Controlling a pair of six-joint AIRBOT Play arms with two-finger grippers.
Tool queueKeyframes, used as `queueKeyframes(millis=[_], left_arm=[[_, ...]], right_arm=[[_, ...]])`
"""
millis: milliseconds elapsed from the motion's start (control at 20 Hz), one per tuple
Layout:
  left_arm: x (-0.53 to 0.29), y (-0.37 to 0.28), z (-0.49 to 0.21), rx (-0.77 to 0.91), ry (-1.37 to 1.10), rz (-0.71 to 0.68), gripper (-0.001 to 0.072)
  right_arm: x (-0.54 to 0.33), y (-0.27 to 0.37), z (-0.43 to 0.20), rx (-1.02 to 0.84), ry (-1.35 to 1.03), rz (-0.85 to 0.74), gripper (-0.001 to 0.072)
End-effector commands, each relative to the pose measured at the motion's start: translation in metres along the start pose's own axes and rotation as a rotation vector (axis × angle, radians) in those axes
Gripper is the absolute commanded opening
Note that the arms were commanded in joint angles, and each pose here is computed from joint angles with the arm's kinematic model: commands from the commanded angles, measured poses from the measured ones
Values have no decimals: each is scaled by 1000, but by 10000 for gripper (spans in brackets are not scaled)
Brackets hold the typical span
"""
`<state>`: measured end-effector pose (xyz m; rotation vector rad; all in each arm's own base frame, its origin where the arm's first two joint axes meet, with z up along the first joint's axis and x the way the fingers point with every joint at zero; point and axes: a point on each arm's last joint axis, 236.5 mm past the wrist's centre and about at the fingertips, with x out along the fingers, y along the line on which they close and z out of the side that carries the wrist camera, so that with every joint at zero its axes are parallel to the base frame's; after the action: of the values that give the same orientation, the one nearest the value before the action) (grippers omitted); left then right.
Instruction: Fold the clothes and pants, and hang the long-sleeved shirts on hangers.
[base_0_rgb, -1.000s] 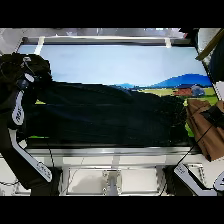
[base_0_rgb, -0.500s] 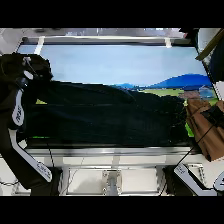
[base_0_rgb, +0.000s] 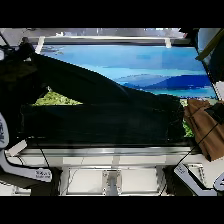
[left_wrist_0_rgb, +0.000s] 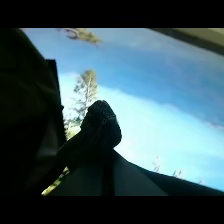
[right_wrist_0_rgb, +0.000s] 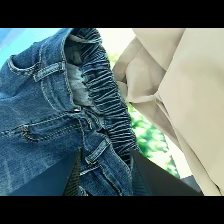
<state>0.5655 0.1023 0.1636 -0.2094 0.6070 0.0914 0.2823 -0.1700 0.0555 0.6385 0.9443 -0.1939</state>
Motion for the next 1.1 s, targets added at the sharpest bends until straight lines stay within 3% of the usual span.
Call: queueKeyframes(millis=[0,150,300,400,650,700,750,1050], left_arm=[[-30,43,-85,156,268,156,14],[-30,77,-211,92,425,203,13],[-39,100,-277,23,436,250,13],[-42,111,-280,-46,419,279,13],[-45,114,-243,-39,325,288,14],[-47,113,-235,-36,305,289,14],[-50,112,-227,-34,287,289,14],[-63,109,-204,-25,224,291,14]], right_arm=[[-1,0,-1,-7,9,-5,338],[-2,-1,-4,-9,19,-7,338],[0,12,0,-2,9,41,339],[13,26,-1,-33,32,67,340],[96,44,6,-58,105,109,359],[113,52,6,-26,142,157,455],[127,64,7,-3,183,220,480],[189,86,35,-61,237,275,462]])
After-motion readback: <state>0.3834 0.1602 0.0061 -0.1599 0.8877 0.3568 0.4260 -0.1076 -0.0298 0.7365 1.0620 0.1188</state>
